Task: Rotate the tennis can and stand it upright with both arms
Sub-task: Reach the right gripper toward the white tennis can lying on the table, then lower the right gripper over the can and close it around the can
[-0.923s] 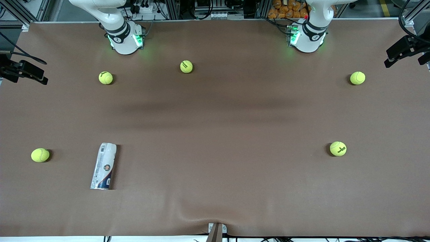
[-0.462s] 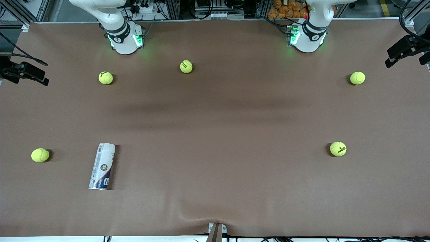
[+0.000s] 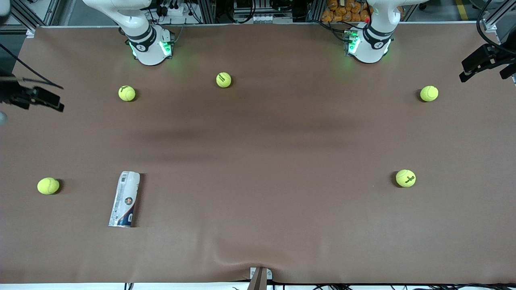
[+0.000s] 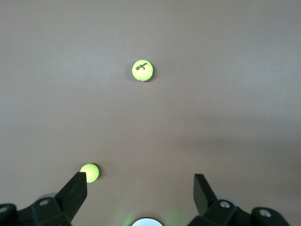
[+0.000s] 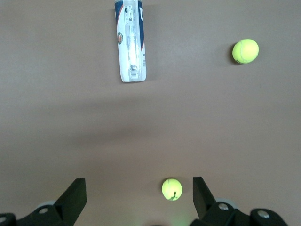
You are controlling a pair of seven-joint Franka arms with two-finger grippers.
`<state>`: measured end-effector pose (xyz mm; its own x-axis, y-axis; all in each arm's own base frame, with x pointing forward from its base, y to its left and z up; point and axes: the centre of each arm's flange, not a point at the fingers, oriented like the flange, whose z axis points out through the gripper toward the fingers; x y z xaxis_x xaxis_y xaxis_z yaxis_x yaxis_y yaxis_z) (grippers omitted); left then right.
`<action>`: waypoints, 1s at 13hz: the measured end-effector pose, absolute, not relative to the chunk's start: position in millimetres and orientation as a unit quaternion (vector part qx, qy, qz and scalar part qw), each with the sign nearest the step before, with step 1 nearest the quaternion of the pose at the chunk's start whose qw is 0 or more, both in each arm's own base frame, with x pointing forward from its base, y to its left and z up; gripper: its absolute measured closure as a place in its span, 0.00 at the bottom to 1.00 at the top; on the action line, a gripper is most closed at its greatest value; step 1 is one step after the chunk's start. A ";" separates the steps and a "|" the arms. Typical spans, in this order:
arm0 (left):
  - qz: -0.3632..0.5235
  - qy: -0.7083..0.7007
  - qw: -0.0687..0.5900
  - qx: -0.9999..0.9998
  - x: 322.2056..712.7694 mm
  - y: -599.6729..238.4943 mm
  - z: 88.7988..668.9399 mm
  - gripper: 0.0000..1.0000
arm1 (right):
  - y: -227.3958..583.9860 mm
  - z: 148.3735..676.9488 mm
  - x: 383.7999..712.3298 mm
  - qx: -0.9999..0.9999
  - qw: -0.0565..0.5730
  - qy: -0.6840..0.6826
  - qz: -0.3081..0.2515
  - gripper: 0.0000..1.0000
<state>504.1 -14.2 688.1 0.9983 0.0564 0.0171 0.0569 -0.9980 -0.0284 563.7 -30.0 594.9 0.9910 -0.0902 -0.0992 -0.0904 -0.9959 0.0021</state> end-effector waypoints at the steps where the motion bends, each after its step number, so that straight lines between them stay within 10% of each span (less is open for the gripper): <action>1: -0.009 -0.028 0.014 -0.999 504.1 -14.3 688.8 0.00 | -30.2 576.2 576.0 -0.998 0.000 0.045 0.051 0.00; 13: -0.005 -0.024 0.014 -1.000 512.1 -17.6 681.7 0.00 | -32.4 347.7 687.1 -0.999 -0.008 0.041 0.011 0.00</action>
<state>512.1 -17.6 681.7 0.9988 0.0480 0.0098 0.0483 -0.9985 -0.0269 687.1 -32.4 347.7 0.9964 -0.0828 -0.0205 -0.0825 -0.9964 0.0178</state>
